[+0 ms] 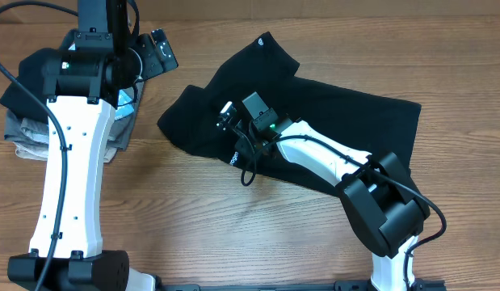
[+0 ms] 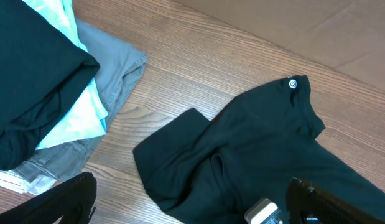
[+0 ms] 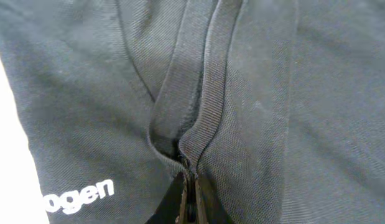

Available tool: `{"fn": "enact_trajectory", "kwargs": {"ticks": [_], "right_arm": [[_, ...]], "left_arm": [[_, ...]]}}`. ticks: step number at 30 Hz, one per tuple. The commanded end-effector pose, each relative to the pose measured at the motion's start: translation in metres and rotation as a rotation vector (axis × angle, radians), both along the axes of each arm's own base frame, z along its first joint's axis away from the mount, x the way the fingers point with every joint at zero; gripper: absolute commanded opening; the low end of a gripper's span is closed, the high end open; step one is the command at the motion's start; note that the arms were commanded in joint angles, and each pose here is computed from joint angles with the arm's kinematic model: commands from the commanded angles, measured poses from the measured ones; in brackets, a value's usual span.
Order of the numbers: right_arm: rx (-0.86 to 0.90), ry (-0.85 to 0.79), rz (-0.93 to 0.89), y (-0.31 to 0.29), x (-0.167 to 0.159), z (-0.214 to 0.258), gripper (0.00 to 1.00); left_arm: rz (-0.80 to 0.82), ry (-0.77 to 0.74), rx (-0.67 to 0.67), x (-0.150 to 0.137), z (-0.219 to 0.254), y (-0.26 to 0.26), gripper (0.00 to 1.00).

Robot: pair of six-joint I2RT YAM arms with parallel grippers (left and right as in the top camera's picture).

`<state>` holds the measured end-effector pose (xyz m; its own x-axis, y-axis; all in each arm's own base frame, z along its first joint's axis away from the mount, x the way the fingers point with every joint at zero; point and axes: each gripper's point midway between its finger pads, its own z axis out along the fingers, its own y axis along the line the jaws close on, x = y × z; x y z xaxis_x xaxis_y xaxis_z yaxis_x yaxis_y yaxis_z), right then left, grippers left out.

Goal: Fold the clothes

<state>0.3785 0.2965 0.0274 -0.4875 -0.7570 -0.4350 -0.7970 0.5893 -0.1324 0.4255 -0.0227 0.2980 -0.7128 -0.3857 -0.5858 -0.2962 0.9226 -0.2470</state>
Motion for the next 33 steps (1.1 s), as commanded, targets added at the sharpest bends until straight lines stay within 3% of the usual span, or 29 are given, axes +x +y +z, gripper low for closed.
{"fn": "enact_trajectory", "kwargs": {"ticks": [1, 25, 26, 27, 30, 33], "right_arm": [[-0.02, -0.058, -0.035, -0.002, 0.013, 0.008, 0.04], [0.063, -0.148, -0.14, -0.031, 0.064, 0.023, 0.04], [0.069, -0.157, -0.143, -0.031, 0.066, 0.025, 0.11], [0.075, -0.165, -0.147, -0.032, 0.069, 0.027, 0.28], [0.127, -0.187, -0.247, -0.037, 0.082, 0.034, 0.59], [0.188, -0.2, -0.367, -0.051, 0.096, 0.045, 0.67]], "left_arm": [[0.009, 0.004, 0.014, 0.001, -0.002, 0.002, 1.0], [0.009, 0.004, 0.014, 0.001, -0.002, 0.002, 1.0], [0.009, 0.004, 0.014, 0.001, -0.002, 0.002, 1.0], [0.009, 0.004, 0.014, 0.001, -0.002, 0.002, 1.0], [0.009, 0.004, 0.014, 0.001, -0.002, 0.002, 1.0], [0.009, 0.004, 0.014, 0.001, -0.002, 0.002, 1.0]]}}
